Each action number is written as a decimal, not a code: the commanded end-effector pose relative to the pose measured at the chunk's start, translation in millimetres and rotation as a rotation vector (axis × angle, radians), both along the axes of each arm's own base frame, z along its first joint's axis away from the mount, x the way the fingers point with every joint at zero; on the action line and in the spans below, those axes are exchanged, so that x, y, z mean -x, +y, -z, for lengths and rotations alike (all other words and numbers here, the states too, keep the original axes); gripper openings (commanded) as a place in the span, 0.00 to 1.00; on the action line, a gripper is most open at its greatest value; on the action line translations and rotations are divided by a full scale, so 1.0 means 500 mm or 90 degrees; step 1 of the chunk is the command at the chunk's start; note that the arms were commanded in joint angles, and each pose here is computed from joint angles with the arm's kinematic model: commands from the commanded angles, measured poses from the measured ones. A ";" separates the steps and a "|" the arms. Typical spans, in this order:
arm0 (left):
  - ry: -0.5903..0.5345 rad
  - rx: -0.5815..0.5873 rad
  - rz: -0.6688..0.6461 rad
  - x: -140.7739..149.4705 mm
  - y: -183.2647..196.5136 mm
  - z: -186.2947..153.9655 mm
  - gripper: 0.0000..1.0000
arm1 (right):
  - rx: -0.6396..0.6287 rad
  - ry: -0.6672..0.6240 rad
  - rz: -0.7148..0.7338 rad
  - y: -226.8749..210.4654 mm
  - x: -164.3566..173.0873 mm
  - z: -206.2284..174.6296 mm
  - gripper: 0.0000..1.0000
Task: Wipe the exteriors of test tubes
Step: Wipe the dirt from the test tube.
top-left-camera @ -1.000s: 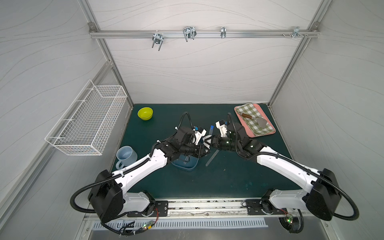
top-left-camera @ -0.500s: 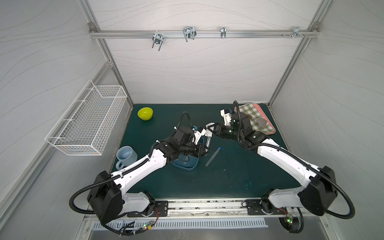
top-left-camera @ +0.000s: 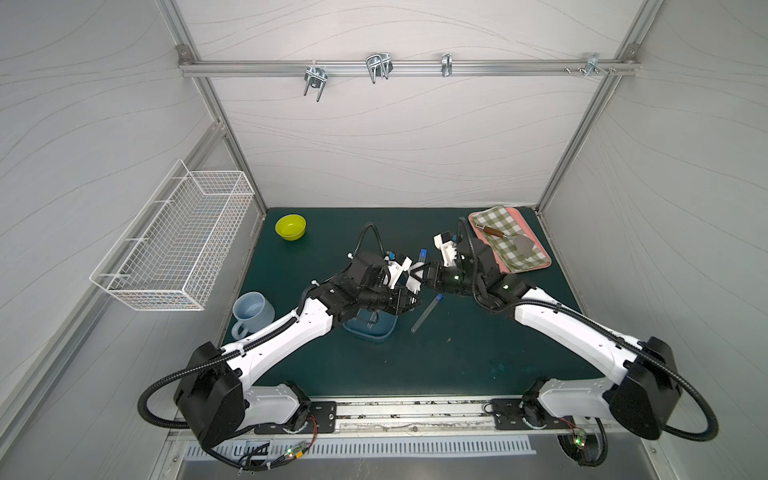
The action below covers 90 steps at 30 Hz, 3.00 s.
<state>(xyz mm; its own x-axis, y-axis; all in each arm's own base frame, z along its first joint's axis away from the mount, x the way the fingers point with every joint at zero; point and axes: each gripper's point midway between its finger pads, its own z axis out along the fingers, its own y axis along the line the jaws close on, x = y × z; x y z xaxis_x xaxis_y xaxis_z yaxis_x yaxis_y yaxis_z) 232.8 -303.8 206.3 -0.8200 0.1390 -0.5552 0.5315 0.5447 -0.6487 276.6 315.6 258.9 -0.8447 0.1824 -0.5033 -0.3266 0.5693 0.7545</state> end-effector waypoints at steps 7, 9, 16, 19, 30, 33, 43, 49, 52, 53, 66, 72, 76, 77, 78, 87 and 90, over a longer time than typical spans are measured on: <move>-0.039 0.039 -0.004 -0.010 -0.004 -0.047 0.08 | 0.015 0.005 -0.002 -0.012 -0.008 0.015 0.26; -0.036 0.039 -0.001 -0.010 -0.007 -0.045 0.08 | 0.016 0.022 -0.008 -0.002 0.022 0.041 0.26; -0.036 0.037 -0.002 -0.012 -0.004 -0.046 0.08 | 0.025 0.034 0.004 -0.001 0.045 0.067 0.26; -0.036 0.037 -0.002 -0.012 -0.004 -0.045 0.08 | 0.020 0.016 0.006 -0.009 0.009 0.039 0.26; -0.038 0.038 -0.004 -0.012 -0.003 -0.049 0.08 | 0.018 0.005 -0.005 -0.004 0.001 0.019 0.26; -0.038 0.037 -0.006 -0.013 -0.001 -0.049 0.08 | 0.019 0.026 -0.018 0.009 0.050 0.048 0.26; -0.037 0.039 -0.002 -0.011 -0.001 -0.050 0.08 | 0.021 -0.012 -0.007 -0.003 -0.024 0.003 0.26; -0.044 0.040 -0.002 -0.013 -0.002 -0.059 0.08 | 0.020 -0.015 -0.014 -0.003 -0.036 -0.007 0.26; -0.045 0.045 -0.008 -0.015 -0.001 -0.060 0.08 | 0.019 0.004 -0.017 0.002 -0.004 0.015 0.26; -0.045 0.046 -0.008 -0.015 -0.001 -0.060 0.08 | 0.020 0.011 -0.018 0.004 0.010 0.025 0.26; -0.037 0.048 -0.004 -0.013 -0.004 -0.055 0.08 | 0.019 0.001 -0.005 0.002 -0.042 0.018 0.26; -0.038 0.049 -0.004 -0.011 -0.002 -0.058 0.08 | 0.016 -0.011 -0.014 0.011 -0.047 0.001 0.26; -0.039 0.053 -0.006 -0.014 -0.003 -0.058 0.08 | 0.027 0.008 -0.018 0.016 0.008 0.030 0.26; -0.037 0.055 -0.005 -0.015 -0.005 -0.058 0.08 | 0.029 0.011 -0.024 0.021 0.027 0.037 0.26; -0.036 0.055 -0.004 -0.016 -0.005 -0.058 0.08 | 0.032 0.015 -0.026 0.024 0.042 0.045 0.26; -0.036 0.061 -0.004 -0.019 -0.007 -0.066 0.08 | 0.038 0.006 -0.008 0.013 0.036 0.042 0.24; -0.035 0.063 -0.004 -0.019 -0.008 -0.066 0.08 | 0.034 -0.002 -0.008 0.010 0.011 0.029 0.24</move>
<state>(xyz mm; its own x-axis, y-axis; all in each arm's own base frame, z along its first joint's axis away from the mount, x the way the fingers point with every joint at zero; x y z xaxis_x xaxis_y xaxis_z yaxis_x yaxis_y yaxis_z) 234.9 -301.6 209.4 -0.8294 0.1155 -0.5466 0.5152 0.5366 -0.6684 253.7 329.9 239.9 -0.8593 0.1179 -0.4977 -0.3498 0.5745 0.7400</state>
